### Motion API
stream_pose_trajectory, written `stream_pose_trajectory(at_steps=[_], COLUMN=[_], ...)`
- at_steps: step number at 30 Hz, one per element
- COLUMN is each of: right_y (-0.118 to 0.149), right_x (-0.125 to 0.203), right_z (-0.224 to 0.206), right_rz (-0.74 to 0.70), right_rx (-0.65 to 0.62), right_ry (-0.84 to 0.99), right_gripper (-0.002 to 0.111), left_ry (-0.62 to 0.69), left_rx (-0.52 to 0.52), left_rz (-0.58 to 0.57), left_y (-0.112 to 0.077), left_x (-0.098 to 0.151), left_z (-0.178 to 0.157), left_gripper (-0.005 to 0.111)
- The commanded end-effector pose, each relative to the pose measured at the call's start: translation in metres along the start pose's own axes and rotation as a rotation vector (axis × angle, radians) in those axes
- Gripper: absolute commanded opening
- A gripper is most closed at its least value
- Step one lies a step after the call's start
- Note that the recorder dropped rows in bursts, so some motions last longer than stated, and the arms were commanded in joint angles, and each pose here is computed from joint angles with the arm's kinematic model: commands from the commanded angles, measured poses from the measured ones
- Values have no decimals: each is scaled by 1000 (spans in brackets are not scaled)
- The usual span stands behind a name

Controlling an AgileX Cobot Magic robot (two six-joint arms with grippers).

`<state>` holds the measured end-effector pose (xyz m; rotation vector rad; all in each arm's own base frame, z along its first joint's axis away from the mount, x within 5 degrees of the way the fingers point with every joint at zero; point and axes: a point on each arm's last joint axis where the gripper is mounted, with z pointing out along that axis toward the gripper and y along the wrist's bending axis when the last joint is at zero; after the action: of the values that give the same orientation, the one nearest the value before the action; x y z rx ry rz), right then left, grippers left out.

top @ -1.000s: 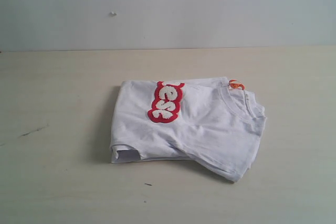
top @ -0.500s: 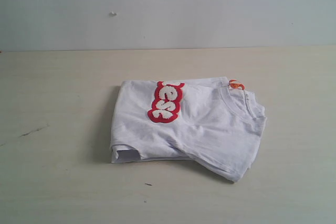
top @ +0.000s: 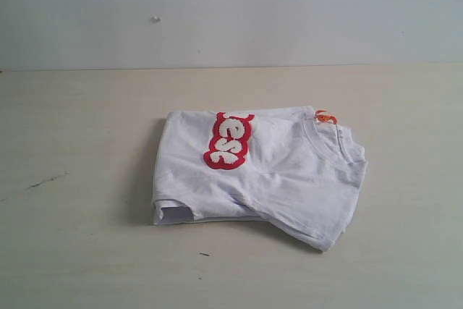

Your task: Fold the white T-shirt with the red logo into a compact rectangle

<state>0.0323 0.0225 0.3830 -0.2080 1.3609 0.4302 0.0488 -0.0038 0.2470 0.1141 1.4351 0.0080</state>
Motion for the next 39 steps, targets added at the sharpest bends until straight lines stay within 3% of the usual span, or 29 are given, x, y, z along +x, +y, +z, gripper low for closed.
stream_pose_trajectory(at_steps=[1,15,27,39], right_y=[0,0,0,0], right_x=[1,1,1,1], right_z=[-1,-1,-1,-1], right_rz=[-3,-3,-3,-3], right_rx=[3,3,3,3], right_ry=[0,0,0,0], right_gripper=[0,0,0,0], left_ry=[-35,38,353,399], left_rx=[-7,-31,-24,-23], left_rz=[-86,-108,-104,-104], left_y=[-1,-1,-3,-3], left_x=[20,34,62,66], left_z=[2,3,-3,-4], left_gripper=[0,0,0,0])
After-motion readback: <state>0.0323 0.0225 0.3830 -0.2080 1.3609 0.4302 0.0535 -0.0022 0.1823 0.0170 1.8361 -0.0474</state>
